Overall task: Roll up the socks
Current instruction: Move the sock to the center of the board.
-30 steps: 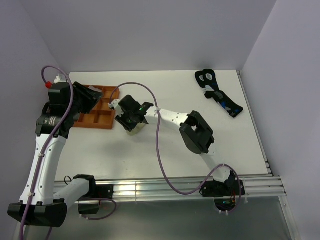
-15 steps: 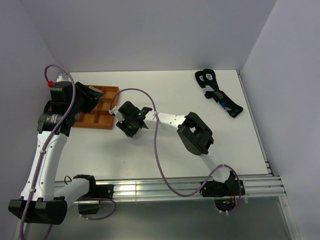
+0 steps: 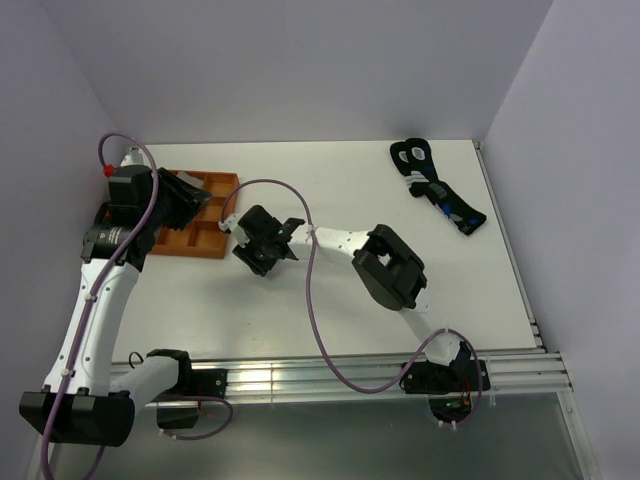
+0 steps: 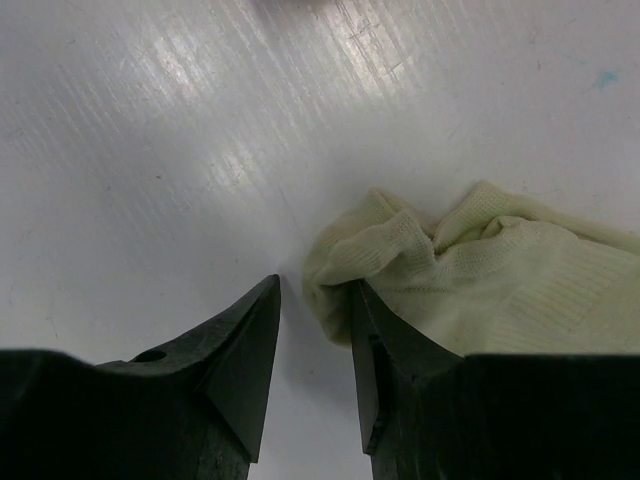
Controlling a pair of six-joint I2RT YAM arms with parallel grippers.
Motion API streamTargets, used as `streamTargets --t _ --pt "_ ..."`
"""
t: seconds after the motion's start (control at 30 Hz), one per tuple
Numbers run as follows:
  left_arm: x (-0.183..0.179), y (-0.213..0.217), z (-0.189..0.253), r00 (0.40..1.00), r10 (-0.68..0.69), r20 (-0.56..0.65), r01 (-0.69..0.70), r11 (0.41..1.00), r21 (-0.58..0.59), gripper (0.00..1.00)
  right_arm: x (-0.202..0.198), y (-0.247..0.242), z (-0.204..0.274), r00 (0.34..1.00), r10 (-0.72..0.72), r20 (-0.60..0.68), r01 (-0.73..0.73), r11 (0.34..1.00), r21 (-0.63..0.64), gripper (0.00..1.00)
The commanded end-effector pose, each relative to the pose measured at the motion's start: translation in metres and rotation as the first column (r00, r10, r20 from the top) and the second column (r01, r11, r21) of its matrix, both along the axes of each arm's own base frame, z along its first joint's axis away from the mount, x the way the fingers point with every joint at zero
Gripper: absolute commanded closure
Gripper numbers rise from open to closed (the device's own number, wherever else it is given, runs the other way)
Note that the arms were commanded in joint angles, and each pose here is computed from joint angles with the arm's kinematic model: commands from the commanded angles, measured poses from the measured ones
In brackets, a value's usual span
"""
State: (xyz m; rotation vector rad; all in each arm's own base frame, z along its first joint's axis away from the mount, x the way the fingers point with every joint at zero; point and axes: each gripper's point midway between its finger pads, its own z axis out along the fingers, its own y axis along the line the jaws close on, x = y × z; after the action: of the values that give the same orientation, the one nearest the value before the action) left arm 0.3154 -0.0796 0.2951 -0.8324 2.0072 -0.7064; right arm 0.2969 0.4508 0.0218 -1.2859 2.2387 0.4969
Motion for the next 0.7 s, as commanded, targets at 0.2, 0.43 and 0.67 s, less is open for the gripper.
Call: streamTargets --t 0.2,0.43,0.67 --pt "0.009 -0.007 -0.014 0.996 -0.074 0.044 0.073 0.997 0.034 0.53 -0.022 -0.005 -0.035 0.994 0.057 -0.09 -0.06 0.998 -0.032 0.65" --pt "0.002 -0.011 -0.041 0.986 -0.077 0.151 0.077 0.997 0.002 0.55 -0.075 -0.04 -0.041 0.92 0.27 -0.284 -0.309 0.946 -0.102 0.79" --pt "-0.014 -0.014 -0.071 0.96 -0.058 0.275 0.066 0.998 -0.02 0.57 -0.13 -0.115 -0.011 0.713 0.401 -0.575 -0.501 0.865 -0.017 0.81"
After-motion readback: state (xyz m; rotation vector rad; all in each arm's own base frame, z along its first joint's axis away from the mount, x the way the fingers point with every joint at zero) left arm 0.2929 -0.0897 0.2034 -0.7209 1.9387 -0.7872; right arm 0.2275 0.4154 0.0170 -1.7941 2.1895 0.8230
